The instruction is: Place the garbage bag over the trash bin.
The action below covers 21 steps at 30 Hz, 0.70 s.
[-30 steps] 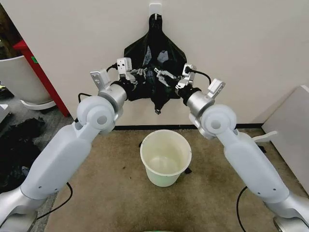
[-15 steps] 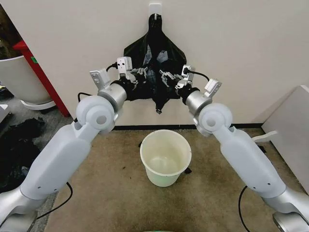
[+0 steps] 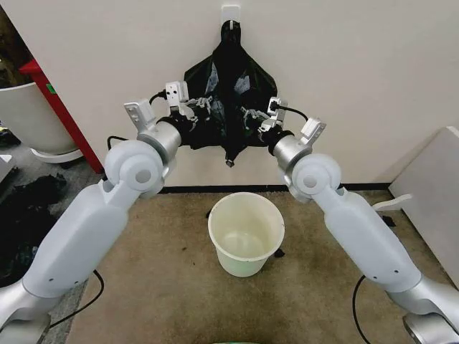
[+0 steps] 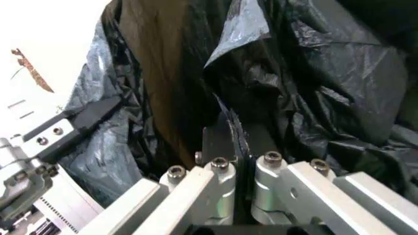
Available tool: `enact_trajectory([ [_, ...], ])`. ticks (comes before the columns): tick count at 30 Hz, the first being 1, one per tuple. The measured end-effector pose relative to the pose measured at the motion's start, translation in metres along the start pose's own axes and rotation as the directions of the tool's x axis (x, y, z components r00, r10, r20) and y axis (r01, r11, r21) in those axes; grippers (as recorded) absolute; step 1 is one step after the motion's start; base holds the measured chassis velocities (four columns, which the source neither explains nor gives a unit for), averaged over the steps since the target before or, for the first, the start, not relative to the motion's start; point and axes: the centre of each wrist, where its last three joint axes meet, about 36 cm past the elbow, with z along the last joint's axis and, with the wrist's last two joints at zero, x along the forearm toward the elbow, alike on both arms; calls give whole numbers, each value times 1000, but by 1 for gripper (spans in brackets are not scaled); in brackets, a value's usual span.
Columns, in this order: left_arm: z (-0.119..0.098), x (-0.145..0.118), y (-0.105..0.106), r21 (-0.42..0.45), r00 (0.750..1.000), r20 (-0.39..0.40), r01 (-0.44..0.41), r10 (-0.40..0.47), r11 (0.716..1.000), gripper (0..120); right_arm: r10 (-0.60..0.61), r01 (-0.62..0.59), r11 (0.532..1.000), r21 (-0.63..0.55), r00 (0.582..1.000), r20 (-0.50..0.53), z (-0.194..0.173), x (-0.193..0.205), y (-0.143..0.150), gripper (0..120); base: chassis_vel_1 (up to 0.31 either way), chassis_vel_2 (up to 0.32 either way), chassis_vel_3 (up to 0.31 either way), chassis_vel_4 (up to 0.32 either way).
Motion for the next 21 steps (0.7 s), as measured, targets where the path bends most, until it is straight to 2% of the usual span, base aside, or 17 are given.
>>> enact_trajectory([
  [8, -3, 2, 4, 1, 1000, 9, 12, -12, 1000, 0, 15, -15, 1000, -14, 1000, 10, -6, 18, -4, 0, 0, 0, 0, 0],
  [14, -3, 15, 8, -10, 1000, 0, 21, -21, 1000, 0, 27, -28, 999, -43, 1000, -6, -6, 45, -8, 0, 0, 0, 0, 0],
  [21, 17, 49, 7, -26, 997, -74, 21, -23, 999, 0, 47, -50, 996, -70, 998, -32, 1, 74, -13, 0, 0, 0, 0, 0],
])
